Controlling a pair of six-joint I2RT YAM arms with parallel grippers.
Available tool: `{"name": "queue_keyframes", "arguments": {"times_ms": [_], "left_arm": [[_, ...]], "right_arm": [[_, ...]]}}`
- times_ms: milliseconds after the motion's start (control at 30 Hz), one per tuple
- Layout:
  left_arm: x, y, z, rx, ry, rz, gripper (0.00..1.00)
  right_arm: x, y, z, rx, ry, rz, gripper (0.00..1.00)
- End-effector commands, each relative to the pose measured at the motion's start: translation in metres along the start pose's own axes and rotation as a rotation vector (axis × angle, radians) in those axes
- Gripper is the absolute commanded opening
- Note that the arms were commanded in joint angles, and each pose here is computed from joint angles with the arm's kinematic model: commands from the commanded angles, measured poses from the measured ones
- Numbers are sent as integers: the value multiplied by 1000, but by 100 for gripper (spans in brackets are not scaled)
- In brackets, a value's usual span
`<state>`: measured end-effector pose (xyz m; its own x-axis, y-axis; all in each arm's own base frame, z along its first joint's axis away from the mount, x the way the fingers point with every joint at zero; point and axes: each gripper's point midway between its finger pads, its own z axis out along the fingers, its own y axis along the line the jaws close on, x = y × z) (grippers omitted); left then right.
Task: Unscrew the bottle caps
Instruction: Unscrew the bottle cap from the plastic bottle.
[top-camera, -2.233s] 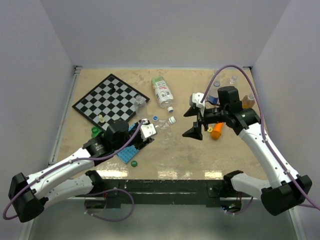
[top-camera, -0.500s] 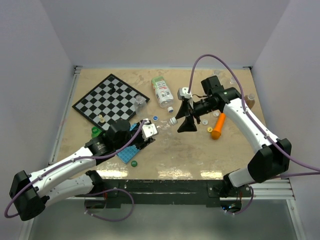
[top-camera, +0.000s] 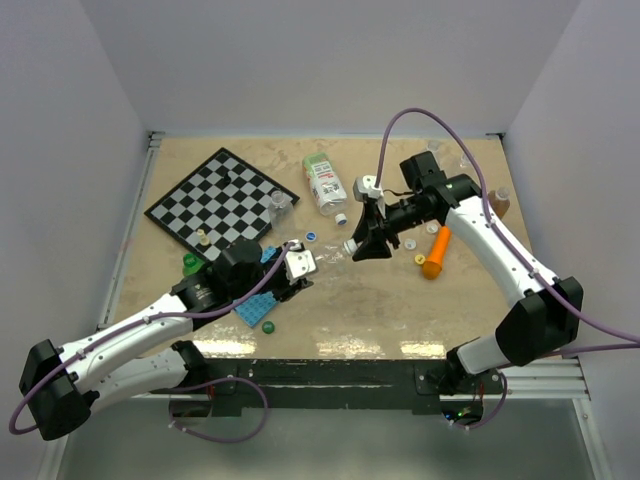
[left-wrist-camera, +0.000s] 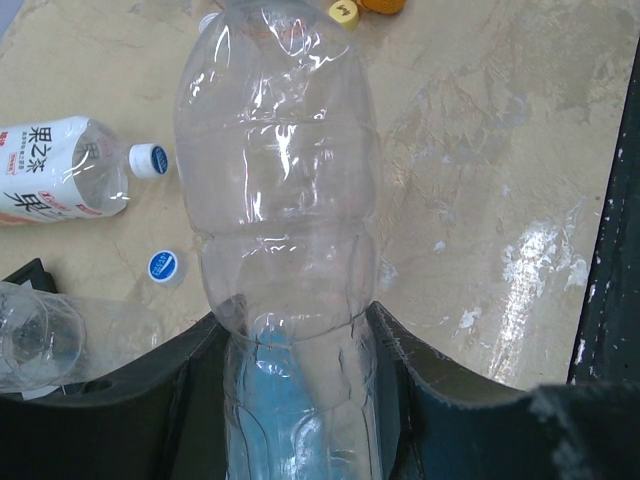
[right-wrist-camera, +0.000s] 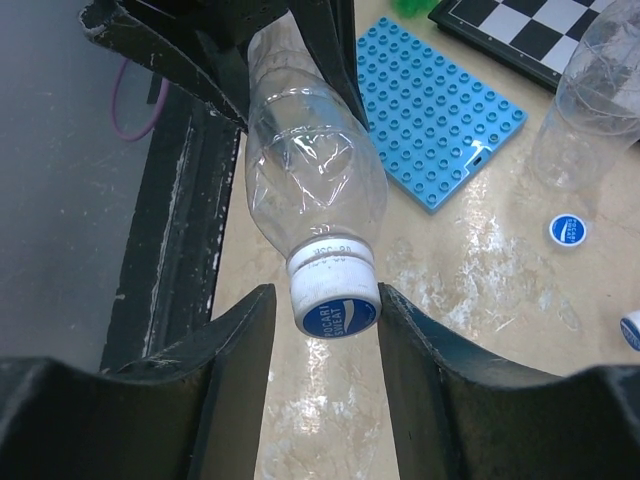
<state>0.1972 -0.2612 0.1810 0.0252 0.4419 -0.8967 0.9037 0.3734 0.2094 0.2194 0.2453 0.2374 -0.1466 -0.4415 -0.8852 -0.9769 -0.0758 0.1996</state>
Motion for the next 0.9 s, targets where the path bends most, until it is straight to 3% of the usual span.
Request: {"name": "queue_keyframes", "arguments": {"times_ms": [0, 67, 167, 300, 533, 700, 867], "left_arm": [[-7, 1, 3, 0, -40, 15, 0], [-8, 1, 3, 0, -44, 16, 0], [-9, 0, 2, 6, -50, 17, 0], [-11, -8, -1, 45, -76, 37, 1], [-8, -15, -3, 75, -106, 91, 2], [0, -21, 3, 110, -83, 87, 2], [3, -23, 5, 121, -73, 84, 2]], "right_arm": [[-21, 11, -2, -26, -39, -39, 49], [-20, 12, -2, -28, -39, -40, 47], [-20, 15, -2, -29, -35, -50, 32], [-10, 25, 1, -44, 27, -153, 0], [0, 39, -17, 45, 147, -603, 0], [5, 36, -43, 151, 295, -1141, 0], [-1, 37, -42, 161, 275, -1182, 0]]}}
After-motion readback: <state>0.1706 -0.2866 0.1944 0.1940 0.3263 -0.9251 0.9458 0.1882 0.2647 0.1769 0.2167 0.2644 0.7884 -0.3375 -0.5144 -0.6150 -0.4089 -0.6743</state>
